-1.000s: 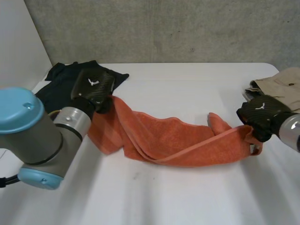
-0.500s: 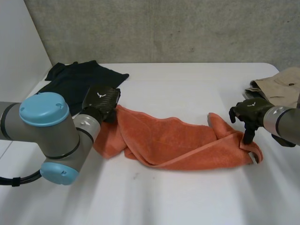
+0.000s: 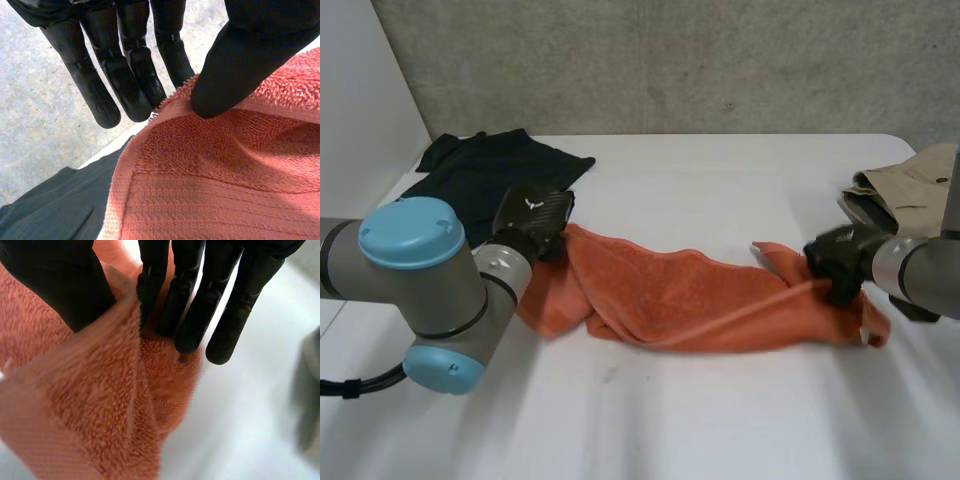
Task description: Fold the laundry.
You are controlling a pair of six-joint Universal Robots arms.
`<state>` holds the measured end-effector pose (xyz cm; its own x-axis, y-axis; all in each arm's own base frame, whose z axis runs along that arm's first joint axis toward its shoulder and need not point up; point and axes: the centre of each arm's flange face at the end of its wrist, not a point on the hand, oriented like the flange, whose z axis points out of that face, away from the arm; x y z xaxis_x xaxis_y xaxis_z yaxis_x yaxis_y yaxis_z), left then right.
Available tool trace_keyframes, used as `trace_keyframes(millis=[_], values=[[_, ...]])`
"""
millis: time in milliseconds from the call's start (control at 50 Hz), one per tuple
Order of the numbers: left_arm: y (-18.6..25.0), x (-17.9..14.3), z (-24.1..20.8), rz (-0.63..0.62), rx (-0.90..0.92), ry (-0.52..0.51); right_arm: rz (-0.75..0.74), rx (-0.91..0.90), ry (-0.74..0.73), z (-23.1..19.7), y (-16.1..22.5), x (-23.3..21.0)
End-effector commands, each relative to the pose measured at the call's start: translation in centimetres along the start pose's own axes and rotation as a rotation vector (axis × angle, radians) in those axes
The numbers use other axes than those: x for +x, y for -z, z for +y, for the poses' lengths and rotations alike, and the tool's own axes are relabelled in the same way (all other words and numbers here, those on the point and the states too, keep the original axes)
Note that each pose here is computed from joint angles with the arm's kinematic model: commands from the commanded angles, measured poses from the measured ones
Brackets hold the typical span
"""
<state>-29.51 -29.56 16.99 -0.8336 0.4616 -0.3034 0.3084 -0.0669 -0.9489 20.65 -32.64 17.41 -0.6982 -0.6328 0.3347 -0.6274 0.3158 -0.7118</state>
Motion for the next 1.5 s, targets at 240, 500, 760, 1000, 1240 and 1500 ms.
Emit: trace_keyframes(millis=[240,500,760,1000,1240,1500], values=[[-6.1,-7.9,-15.6,-0.339,0.659,-0.085,0.745,0.886,0.219,-16.9,5.0,9.7],[-3.7,-9.1,-16.6,-0.408,0.719,-0.076,0.797,0.977,0.222,-16.9,5.8,9.6],[1.0,-3.2,-2.2,-0.162,0.247,-0.101,0.263,0.551,0.212,-3.7,0.8,-0.1],[3.0,-1.0,4.4,-0.059,0.005,-0.119,0.163,0.309,0.132,2.6,0.7,-0.4],[1.3,-3.9,6.6,-0.133,-0.049,-0.110,0.178,0.292,0.108,3.1,0.6,0.4],[1.6,-4.9,7.7,-0.148,-0.116,-0.087,0.179,0.280,0.100,3.5,0.6,0.5]])
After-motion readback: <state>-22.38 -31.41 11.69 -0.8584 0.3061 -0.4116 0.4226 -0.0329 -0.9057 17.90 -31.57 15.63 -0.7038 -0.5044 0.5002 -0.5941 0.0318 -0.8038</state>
